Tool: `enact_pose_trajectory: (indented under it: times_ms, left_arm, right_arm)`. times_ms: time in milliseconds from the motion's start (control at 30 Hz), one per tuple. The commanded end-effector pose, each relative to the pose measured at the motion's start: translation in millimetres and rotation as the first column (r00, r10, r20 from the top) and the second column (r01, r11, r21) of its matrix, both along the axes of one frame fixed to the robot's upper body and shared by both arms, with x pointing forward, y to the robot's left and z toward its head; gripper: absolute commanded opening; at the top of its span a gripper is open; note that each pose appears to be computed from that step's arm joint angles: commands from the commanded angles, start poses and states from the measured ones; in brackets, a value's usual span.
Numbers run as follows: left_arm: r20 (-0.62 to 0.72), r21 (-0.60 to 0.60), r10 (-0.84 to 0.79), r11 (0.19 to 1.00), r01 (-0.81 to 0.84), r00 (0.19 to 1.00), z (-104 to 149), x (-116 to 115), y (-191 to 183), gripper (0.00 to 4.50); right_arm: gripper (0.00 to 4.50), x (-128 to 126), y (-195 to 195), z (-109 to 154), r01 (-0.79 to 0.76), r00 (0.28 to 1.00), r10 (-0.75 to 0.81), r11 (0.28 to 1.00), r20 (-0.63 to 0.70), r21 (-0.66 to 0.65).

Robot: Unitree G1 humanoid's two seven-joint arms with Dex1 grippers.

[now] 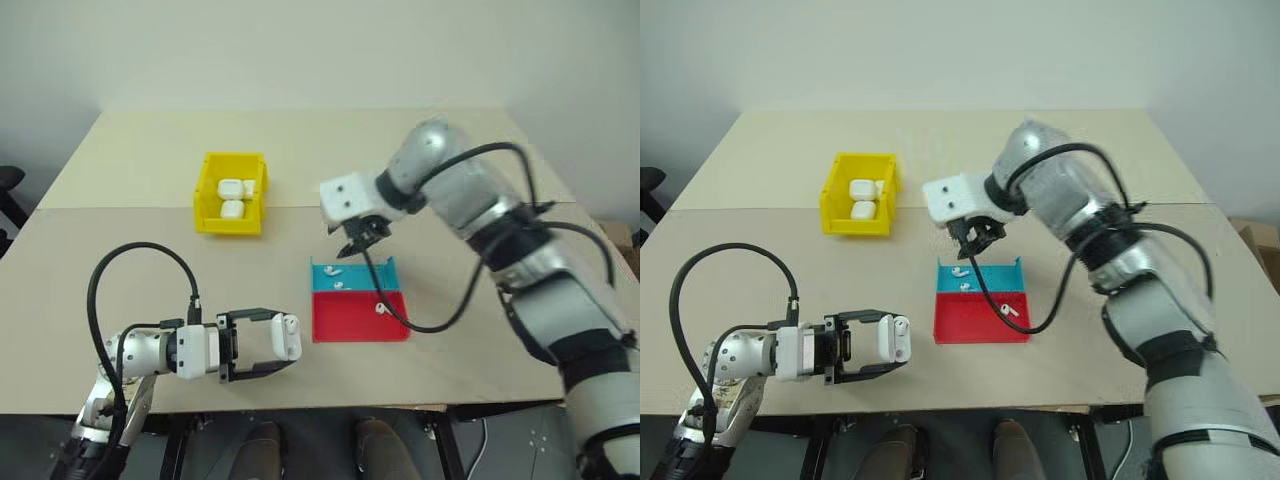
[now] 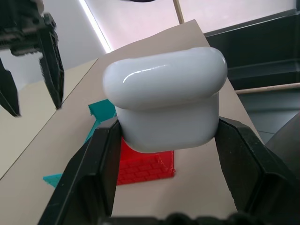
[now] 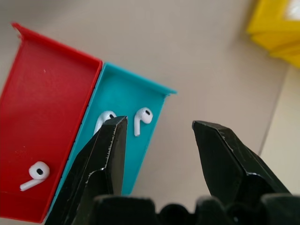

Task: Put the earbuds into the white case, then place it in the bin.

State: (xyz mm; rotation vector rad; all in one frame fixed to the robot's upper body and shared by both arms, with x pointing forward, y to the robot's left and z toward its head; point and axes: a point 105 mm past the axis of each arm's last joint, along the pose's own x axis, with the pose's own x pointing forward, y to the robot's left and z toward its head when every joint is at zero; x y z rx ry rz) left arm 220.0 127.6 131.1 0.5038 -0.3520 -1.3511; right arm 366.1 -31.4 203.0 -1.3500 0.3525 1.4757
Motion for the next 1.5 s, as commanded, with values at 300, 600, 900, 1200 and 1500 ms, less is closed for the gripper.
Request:
enact_pose_trajectory:
  times_ms: [300, 600, 900, 1200, 1500]
  left_arm:
    - [0.058, -0.005, 0.002, 1.000, -0.002, 0.998, 0.9, -4.9, -10.5, 2.74]
    - [0.055, 0.009, 0.006, 1.000, -0.007, 0.998, -3.4, -9.6, -9.4, 2.74]
    - [0.054, 0.023, 0.011, 1.000, -0.012, 0.998, -2.6, -9.5, -5.7, 2.74]
    - [0.052, 0.025, 0.015, 1.000, -0.016, 0.999, -3.7, -9.1, -5.9, 2.74]
    - [0.050, 0.028, 0.020, 0.999, -0.022, 0.999, -4.2, -8.6, -5.8, 2.74]
  right_arm:
    - [2.69, 18.0, 25.9, -19.5, -0.026, 0.996, 0.035, 0.993, 0.078, -0.114]
    - [2.69, 24.5, 33.1, -36.4, -0.017, 0.993, 0.033, 0.990, 0.117, -0.138]
    - [2.69, 23.5, 30.2, -46.0, -0.030, 0.995, 0.045, 0.986, 0.093, -0.162]
    - [2.69, 22.1, 29.9, -54.0, -0.040, 0.995, 0.055, 0.984, 0.088, -0.172]
    - [2.16, 21.0, 27.6, -57.1, -0.053, 0.994, 0.069, 0.983, 0.086, -0.178]
